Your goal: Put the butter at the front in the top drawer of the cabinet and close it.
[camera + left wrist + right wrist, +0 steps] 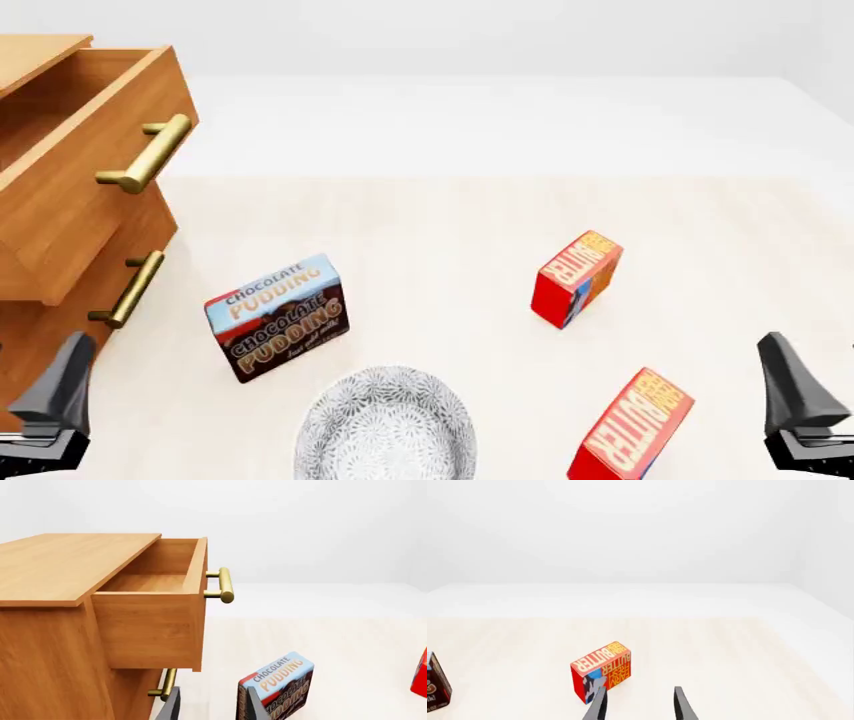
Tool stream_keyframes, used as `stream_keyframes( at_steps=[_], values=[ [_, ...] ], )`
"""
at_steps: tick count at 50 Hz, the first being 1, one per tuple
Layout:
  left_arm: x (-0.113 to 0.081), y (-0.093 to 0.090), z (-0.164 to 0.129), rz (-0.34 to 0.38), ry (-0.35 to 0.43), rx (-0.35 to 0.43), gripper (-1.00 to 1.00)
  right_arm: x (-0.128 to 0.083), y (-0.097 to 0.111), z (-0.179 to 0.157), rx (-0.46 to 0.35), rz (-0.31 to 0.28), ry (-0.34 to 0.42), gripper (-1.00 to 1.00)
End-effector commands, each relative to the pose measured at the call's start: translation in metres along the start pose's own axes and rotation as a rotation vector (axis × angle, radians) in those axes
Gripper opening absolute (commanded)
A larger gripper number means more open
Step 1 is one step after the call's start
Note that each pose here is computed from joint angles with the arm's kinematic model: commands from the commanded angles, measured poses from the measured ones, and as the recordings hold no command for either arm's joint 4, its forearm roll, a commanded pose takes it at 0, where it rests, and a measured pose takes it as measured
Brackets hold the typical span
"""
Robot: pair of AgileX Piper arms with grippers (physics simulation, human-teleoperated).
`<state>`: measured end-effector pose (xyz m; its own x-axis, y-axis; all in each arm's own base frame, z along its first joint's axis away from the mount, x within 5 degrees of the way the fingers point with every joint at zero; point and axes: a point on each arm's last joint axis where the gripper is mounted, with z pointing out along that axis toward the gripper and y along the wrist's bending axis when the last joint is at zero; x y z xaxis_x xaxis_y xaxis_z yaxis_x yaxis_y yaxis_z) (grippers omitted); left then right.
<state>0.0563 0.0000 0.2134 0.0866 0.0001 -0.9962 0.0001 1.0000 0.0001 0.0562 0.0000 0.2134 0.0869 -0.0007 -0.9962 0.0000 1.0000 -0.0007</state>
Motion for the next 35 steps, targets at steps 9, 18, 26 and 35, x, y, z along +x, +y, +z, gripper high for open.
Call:
stream_keyframes(
  at_steps=[9,18,26,35],
  values=[
    [0.0,0.0,0.0,0.0,0.003,0.0,1.0,0.0,0.0,0.0,0.0,-0.002,0.0,1.0],
    [0.0,0.002,0.0,0.002,0.001,-0.034,1.0,0.0,0.0,0.0,0.0,-0.002,0.0,1.0],
    [-0.007,0.001,0.0,-0.03,-0.005,-0.024,1.0,0.0,0.0,0.0,0.0,-0.002,0.0,1.0],
    [-0.022,0.001,-0.003,-0.102,0.009,-0.019,1.0,0.0,0.0,0.0,0.0,-0.002,0.0,1.0]
  ],
)
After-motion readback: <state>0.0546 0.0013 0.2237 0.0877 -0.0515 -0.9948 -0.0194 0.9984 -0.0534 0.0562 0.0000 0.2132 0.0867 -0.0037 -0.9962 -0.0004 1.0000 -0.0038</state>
